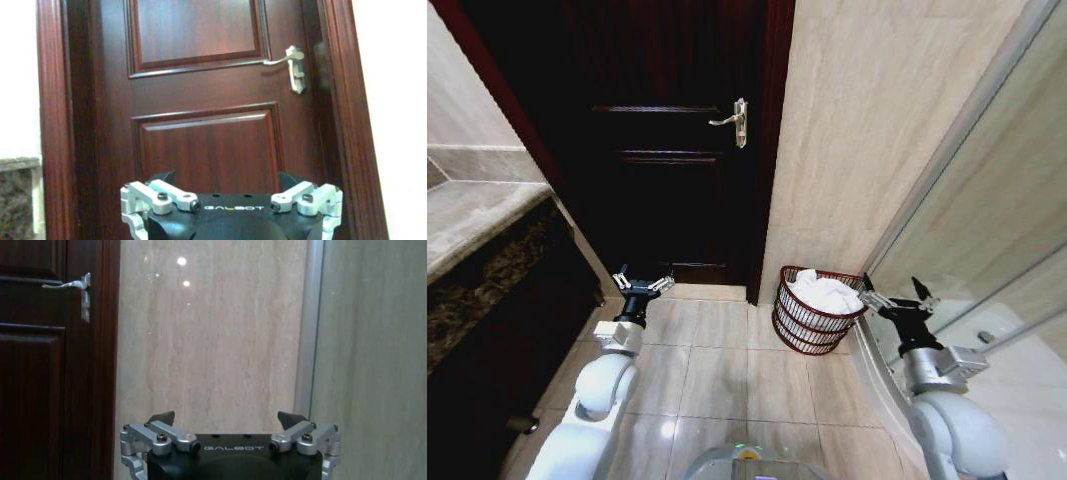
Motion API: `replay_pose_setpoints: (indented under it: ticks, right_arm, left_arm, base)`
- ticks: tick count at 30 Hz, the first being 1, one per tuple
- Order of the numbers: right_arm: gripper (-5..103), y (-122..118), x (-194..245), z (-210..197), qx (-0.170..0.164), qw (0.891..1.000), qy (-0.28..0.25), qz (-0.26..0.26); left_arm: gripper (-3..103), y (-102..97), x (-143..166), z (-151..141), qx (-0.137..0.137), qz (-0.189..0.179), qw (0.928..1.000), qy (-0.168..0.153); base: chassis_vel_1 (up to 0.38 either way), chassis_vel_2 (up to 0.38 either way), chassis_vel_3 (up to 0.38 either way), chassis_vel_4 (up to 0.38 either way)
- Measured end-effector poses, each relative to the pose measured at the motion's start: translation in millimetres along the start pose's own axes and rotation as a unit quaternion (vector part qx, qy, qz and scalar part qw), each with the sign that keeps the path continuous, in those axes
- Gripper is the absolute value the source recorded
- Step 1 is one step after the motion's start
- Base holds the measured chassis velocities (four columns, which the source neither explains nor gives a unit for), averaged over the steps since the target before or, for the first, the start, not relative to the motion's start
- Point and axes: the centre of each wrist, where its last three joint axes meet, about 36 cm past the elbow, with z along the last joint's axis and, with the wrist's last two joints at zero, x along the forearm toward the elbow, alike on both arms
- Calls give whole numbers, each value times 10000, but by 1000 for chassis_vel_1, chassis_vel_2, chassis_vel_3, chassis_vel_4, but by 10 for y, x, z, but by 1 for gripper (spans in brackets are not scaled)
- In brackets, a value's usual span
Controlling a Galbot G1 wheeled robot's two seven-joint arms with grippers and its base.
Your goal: Discard the used towel into the hamper.
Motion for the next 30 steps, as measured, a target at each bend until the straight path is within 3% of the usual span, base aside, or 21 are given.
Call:
replay_pose_setpoints:
  ticks: [5,12,30]
  right_arm:
    - [100,12,20,-9,54,10000,-20,34]
    - [100,39,54,-59,24,9999,-39,93]
    - [100,20,73,-79,32,9999,-24,135]
  left_arm:
    - [100,42,34,-25,47,-43,10000,-7]
    - [100,43,84,-67,320,-40,9995,18]
    - [100,69,108,-56,341,-82,9994,32]
  base:
    - [0,0,0,0]
    - [0,0,0,0]
    - [0,0,0,0]
